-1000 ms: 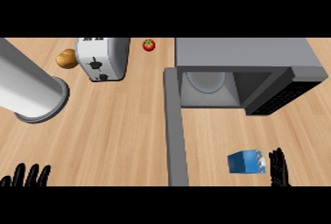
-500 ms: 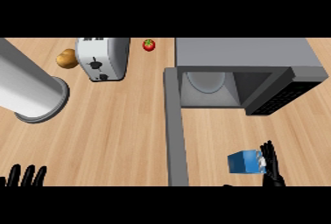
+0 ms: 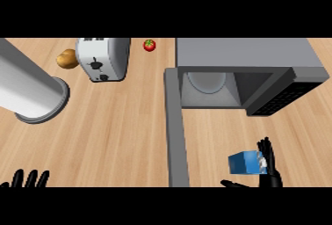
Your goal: Pick up the milk, place it into the microwave and close the microwave
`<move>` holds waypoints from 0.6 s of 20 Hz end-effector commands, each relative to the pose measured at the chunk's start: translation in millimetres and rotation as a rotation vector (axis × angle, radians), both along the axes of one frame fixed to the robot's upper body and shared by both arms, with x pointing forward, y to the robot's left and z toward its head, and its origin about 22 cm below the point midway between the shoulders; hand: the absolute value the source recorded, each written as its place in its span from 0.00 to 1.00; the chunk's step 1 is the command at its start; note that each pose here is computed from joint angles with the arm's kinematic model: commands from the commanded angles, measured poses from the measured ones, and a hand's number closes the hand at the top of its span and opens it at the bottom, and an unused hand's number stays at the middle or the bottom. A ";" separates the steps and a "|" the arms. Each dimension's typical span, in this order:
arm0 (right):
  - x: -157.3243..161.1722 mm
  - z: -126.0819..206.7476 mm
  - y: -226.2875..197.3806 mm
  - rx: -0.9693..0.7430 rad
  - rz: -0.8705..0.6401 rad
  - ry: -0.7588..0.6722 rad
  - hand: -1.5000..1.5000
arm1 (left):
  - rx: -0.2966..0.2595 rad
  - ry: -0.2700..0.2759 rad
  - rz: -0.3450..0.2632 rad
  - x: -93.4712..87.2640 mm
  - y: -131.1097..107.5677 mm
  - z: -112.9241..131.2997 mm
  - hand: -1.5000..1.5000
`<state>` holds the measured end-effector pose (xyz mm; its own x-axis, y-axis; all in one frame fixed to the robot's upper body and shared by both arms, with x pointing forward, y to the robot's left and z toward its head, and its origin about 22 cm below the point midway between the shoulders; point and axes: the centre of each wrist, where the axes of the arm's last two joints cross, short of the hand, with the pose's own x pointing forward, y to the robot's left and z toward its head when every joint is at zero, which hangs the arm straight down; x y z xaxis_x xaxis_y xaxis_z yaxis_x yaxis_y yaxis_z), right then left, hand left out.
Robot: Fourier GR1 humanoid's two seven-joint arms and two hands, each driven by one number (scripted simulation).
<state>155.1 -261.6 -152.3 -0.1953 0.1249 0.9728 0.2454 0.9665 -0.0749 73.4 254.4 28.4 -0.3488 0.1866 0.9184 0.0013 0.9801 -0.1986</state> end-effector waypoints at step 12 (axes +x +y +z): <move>48.5 -3.7 -2.3 -0.190 -0.171 -0.033 1.00 | -0.017 -0.009 -0.015 -9.8 12.4 3.1 0.00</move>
<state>196.8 -254.0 -152.2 -0.1880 0.2824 0.9407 0.3471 0.9151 -0.2054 73.0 260.3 29.3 -0.3468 0.2032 0.9157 0.0151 0.9773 -0.2111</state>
